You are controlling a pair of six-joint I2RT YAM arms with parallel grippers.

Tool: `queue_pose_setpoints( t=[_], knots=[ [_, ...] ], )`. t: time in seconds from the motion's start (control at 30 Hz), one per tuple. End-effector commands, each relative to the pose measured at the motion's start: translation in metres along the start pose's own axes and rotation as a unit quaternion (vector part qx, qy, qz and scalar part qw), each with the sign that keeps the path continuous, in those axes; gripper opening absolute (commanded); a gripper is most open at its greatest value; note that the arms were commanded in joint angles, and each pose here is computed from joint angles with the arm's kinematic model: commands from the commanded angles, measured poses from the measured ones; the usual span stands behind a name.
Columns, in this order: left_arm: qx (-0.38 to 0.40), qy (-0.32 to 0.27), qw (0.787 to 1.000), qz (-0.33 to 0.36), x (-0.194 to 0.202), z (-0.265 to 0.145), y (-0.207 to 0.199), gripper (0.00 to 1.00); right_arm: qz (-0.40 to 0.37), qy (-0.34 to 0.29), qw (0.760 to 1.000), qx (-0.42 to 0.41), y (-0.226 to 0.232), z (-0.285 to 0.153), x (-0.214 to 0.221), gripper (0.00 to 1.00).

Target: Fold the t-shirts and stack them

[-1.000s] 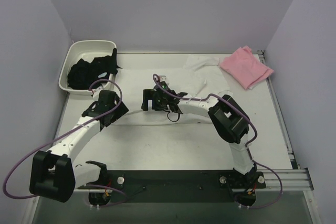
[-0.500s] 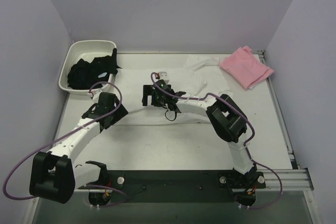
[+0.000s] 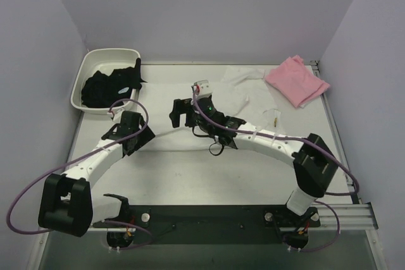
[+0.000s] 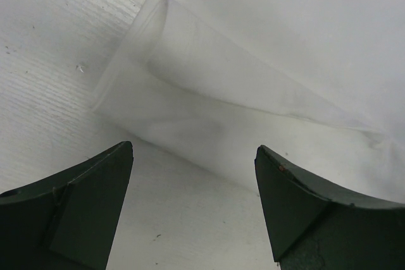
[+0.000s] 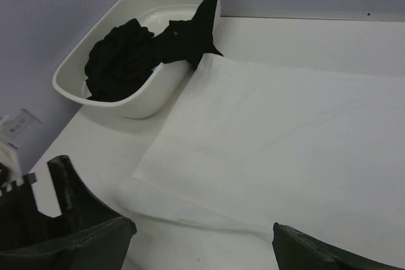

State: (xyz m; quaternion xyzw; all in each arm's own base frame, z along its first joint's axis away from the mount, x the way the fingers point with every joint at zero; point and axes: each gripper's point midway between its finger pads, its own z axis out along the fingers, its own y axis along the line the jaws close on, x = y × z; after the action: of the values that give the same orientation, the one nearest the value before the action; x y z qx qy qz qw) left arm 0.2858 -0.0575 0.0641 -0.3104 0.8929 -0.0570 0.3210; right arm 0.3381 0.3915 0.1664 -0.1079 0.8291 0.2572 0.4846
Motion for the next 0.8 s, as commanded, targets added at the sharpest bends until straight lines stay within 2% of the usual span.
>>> queue_pose_setpoints(
  t=[0.0, 0.1, 0.27, 0.77],
  knots=[
    [0.028, -0.022, 0.999, -0.015, -0.02, 0.007, -0.025, 0.88, -0.011, -0.058, 0.998, -0.003, -0.004, -0.044, -0.031, 0.97],
    [0.025, -0.022, 0.999, -0.021, -0.022, 0.021, -0.031, 0.88, -0.018, -0.071, 0.997, -0.019, -0.003, -0.074, -0.035, 0.97],
    [0.029, -0.027, 0.999, -0.029, -0.025, 0.033, -0.039, 0.88, -0.028, -0.068, 0.997, -0.003, -0.025, -0.099, -0.017, 0.98],
    [0.001, -0.043, 0.999, -0.027, -0.047, 0.065, -0.053, 0.88, -0.024, -0.041, 0.999, 0.008, -0.047, -0.118, 0.019, 0.98]
  ],
)
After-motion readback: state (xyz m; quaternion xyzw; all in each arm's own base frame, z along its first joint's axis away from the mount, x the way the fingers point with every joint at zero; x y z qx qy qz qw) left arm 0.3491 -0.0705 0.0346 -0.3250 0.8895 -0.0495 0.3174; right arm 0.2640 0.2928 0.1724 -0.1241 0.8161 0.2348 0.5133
